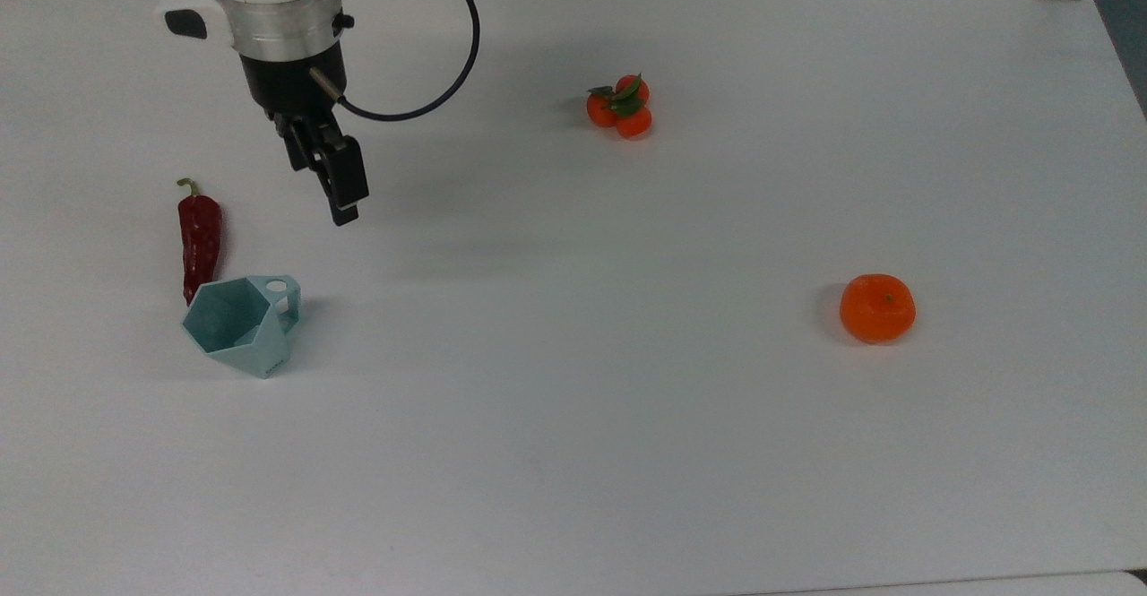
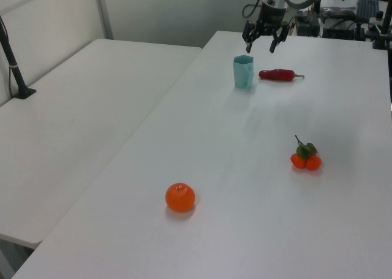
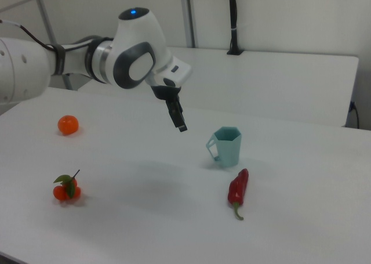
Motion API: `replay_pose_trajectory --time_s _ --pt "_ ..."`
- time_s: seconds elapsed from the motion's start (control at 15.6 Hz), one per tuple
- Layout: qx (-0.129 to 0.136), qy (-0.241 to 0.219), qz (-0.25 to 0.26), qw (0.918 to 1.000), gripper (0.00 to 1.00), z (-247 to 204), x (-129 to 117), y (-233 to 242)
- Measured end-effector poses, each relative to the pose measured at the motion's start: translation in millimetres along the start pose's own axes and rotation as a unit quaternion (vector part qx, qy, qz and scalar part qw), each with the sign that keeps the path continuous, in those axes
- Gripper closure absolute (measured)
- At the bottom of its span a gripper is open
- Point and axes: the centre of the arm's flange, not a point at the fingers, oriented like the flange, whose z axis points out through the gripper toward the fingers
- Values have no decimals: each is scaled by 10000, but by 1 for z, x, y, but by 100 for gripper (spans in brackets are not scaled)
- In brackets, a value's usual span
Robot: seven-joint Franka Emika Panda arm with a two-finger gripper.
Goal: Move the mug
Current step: 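Move the open gripper down to the rim of the teal mug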
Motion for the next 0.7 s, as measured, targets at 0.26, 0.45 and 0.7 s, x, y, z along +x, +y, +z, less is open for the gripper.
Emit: replay_pose_trajectory --time_s 0.26,0.45,0.7 --pt "58 147 -17 9999 32 40 5 -3" --pt "23 240 -72 9997 37 66 7 -2" --pt "-79 311 -90 9994 36 87 15 3"
